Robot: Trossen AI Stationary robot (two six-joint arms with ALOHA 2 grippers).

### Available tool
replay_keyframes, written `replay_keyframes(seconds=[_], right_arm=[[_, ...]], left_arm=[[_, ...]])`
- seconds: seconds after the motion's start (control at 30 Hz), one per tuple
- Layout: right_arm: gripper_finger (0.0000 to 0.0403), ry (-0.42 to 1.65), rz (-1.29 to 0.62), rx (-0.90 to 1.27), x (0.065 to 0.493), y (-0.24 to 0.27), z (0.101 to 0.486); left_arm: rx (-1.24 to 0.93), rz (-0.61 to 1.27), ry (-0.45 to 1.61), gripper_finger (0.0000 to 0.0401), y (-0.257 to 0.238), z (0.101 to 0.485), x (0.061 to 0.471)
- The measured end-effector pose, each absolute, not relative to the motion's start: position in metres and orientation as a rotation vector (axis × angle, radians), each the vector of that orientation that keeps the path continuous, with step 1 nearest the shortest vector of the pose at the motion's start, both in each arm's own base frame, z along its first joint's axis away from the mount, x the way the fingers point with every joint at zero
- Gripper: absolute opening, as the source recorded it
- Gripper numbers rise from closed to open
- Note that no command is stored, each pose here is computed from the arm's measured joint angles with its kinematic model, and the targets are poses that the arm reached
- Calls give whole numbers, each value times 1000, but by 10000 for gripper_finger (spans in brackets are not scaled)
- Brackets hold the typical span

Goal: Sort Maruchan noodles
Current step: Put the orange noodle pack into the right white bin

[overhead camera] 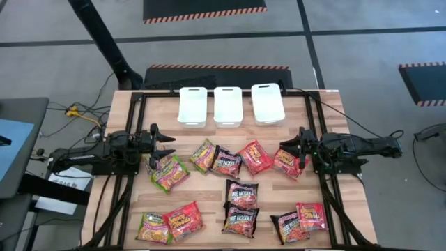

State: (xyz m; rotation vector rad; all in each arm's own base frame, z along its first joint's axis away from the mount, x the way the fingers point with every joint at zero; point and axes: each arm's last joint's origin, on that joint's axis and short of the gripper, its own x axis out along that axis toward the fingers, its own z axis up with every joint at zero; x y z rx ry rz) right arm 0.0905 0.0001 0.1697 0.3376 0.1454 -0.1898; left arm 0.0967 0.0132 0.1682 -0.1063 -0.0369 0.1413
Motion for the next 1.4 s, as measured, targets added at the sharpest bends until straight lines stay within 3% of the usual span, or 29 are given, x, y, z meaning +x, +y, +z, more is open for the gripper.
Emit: replay_keyframes(seconds=[0.6, 1.0, 1.4], right_arm=[[111, 137, -189, 341, 91, 0, 170], [111, -2, -163, 363, 92, 0, 183], [111, -551, -66, 412, 79, -1, 235]], left_arm=[[-819, 123, -86, 217, 13, 168, 97], [-819, 123, -86, 217, 13, 168, 97], [-865, 139, -101, 217, 14, 169, 97]])
